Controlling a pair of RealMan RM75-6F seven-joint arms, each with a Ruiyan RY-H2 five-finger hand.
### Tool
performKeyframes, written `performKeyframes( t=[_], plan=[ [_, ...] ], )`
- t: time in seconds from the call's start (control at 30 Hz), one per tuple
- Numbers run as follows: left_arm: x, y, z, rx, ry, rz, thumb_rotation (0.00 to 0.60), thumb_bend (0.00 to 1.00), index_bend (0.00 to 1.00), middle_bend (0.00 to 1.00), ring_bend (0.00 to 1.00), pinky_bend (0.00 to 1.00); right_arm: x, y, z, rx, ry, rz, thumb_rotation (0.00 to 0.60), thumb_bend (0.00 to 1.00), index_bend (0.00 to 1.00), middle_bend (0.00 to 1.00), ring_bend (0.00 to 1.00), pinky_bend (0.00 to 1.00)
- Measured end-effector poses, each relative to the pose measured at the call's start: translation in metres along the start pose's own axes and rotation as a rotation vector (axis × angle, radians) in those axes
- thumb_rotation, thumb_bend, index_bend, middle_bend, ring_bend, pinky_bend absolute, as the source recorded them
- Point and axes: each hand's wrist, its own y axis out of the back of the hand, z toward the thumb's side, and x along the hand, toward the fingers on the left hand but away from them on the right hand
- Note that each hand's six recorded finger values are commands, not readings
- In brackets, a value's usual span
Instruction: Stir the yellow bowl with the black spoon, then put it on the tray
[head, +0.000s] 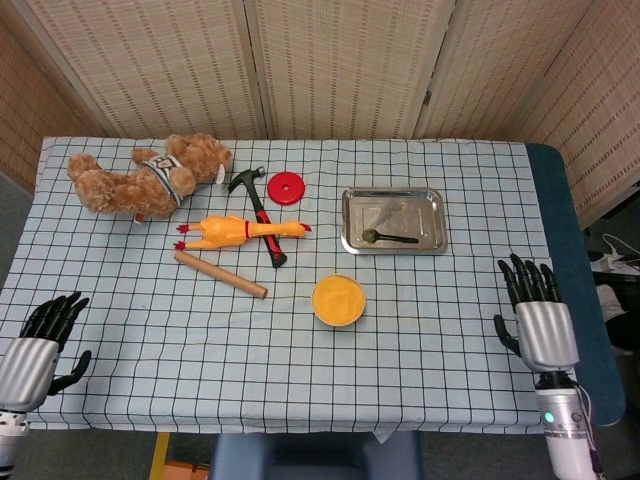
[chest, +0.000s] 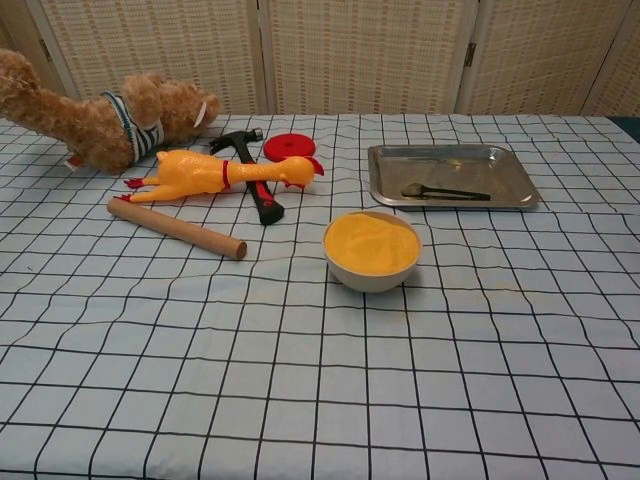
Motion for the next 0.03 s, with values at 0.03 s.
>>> performKeyframes(
  t=[0.03],
  plan=[
    [0.0003, -0.0004, 0.0010, 0.002, -0.001, 0.000, 0.600, 0.42, 0.00, 0.00, 0.00, 0.09, 0.0102, -0.0026, -0.0124, 0.024, -0.028, -0.003, 0.600, 0.34, 0.00, 0.00, 0.00, 0.00]
  ],
)
